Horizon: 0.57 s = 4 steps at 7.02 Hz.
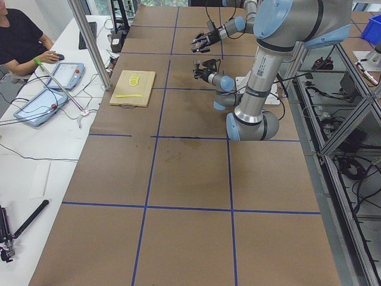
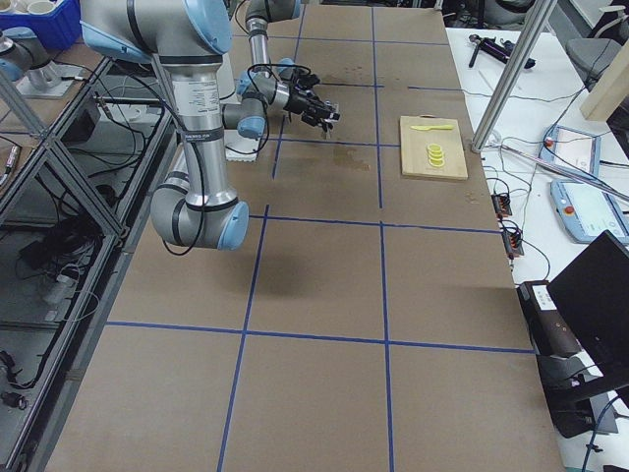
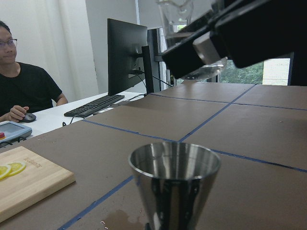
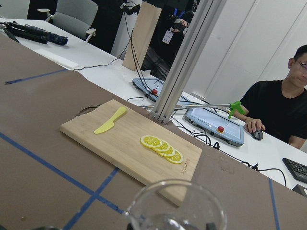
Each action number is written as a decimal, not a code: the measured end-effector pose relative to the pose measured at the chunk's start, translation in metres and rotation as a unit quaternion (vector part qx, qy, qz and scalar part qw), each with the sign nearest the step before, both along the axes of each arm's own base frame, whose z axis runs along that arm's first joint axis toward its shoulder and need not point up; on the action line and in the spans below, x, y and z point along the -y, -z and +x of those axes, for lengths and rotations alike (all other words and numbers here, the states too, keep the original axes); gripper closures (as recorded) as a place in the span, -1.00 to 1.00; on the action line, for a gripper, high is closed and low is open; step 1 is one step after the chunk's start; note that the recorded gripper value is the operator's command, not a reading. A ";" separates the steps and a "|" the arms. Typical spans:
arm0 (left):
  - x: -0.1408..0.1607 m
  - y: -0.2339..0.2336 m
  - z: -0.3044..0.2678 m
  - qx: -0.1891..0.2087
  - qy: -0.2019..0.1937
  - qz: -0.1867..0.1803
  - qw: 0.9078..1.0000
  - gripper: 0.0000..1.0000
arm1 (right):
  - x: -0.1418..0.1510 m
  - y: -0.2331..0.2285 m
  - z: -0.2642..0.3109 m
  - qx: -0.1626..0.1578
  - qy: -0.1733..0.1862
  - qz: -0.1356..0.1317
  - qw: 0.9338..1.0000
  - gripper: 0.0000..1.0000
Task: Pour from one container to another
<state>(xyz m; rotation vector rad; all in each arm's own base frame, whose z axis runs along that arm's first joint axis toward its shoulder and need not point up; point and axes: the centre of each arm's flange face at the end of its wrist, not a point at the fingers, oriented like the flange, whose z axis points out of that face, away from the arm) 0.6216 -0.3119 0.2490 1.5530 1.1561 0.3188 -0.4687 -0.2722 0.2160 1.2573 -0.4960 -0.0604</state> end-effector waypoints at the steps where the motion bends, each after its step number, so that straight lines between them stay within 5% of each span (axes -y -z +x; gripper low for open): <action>1: 0.000 0.000 0.000 0.000 0.000 0.000 1.000 1.00 | -0.002 0.007 -0.006 -0.017 0.004 0.000 1.000 0.89; 4: 0.000 -0.001 0.001 0.002 0.000 0.000 1.000 1.00 | -0.005 0.016 -0.017 -0.079 0.015 0.007 0.997 0.87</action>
